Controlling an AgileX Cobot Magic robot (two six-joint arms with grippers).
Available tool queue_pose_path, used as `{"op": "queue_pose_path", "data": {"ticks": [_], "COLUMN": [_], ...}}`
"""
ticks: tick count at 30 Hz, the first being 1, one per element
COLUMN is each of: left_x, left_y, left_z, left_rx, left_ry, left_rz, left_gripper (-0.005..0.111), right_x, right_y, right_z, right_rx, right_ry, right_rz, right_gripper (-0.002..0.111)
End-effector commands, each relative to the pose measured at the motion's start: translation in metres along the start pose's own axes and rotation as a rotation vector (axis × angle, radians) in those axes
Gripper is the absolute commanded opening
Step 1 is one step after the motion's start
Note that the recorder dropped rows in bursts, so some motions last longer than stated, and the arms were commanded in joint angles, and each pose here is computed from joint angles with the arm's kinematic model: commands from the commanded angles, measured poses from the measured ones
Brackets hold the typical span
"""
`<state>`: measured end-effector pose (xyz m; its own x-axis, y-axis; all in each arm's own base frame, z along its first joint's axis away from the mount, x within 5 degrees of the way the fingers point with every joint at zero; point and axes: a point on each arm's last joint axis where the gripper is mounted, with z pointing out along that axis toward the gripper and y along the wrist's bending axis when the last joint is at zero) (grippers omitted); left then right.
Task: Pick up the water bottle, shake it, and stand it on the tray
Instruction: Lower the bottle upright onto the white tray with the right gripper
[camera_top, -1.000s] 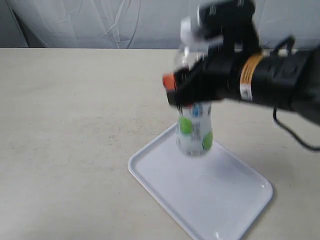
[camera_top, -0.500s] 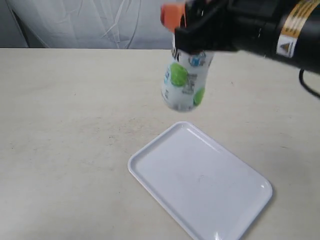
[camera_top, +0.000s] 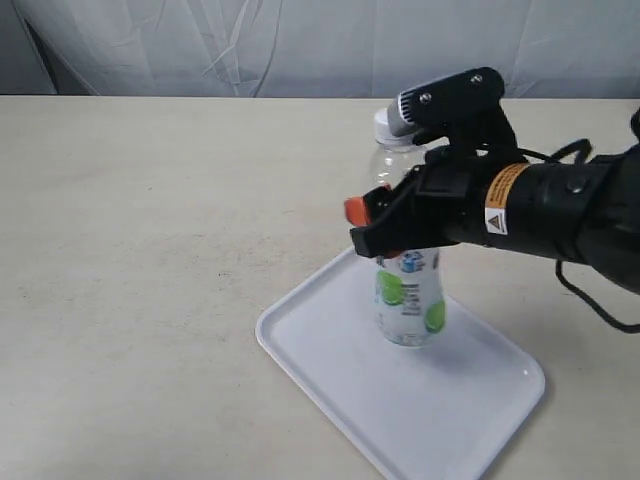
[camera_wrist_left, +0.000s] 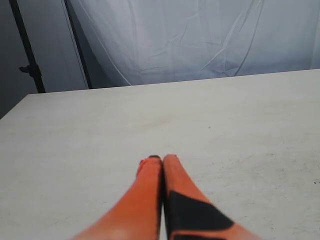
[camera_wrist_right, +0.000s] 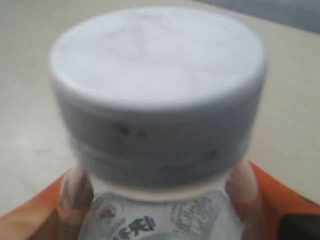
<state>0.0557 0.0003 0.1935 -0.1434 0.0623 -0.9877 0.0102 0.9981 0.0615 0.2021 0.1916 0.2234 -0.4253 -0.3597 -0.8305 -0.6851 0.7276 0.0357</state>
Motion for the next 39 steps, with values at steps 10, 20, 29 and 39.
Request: {"op": "queue_pose_path", "data": {"ticks": [10, 20, 29, 39], "left_x": [0.001, 0.001, 0.001, 0.001], "left_y": [0.000, 0.000, 0.000, 0.000], "left_z": [0.000, 0.000, 0.000, 0.000], "left_rx": [0.000, 0.000, 0.000, 0.000], "left_ry": [-0.007, -0.008, -0.008, -0.008], "left_rz": [-0.003, -0.003, -0.003, -0.003], "left_gripper": [0.000, 0.000, 0.000, 0.000], "right_x": [-0.021, -0.024, 0.003, 0.065], "right_y": [0.083, 0.008, 0.015, 0.002], "right_z": [-0.014, -0.004, -0.002, -0.026], "right_rx": [-0.276, 0.041, 0.019, 0.070], "right_ry": [-0.222, -0.184, -0.112, -0.401], "right_rz": [-0.086, 0.117, 0.029, 0.078], "right_gripper": [-0.001, -0.001, -0.001, -0.001]}}
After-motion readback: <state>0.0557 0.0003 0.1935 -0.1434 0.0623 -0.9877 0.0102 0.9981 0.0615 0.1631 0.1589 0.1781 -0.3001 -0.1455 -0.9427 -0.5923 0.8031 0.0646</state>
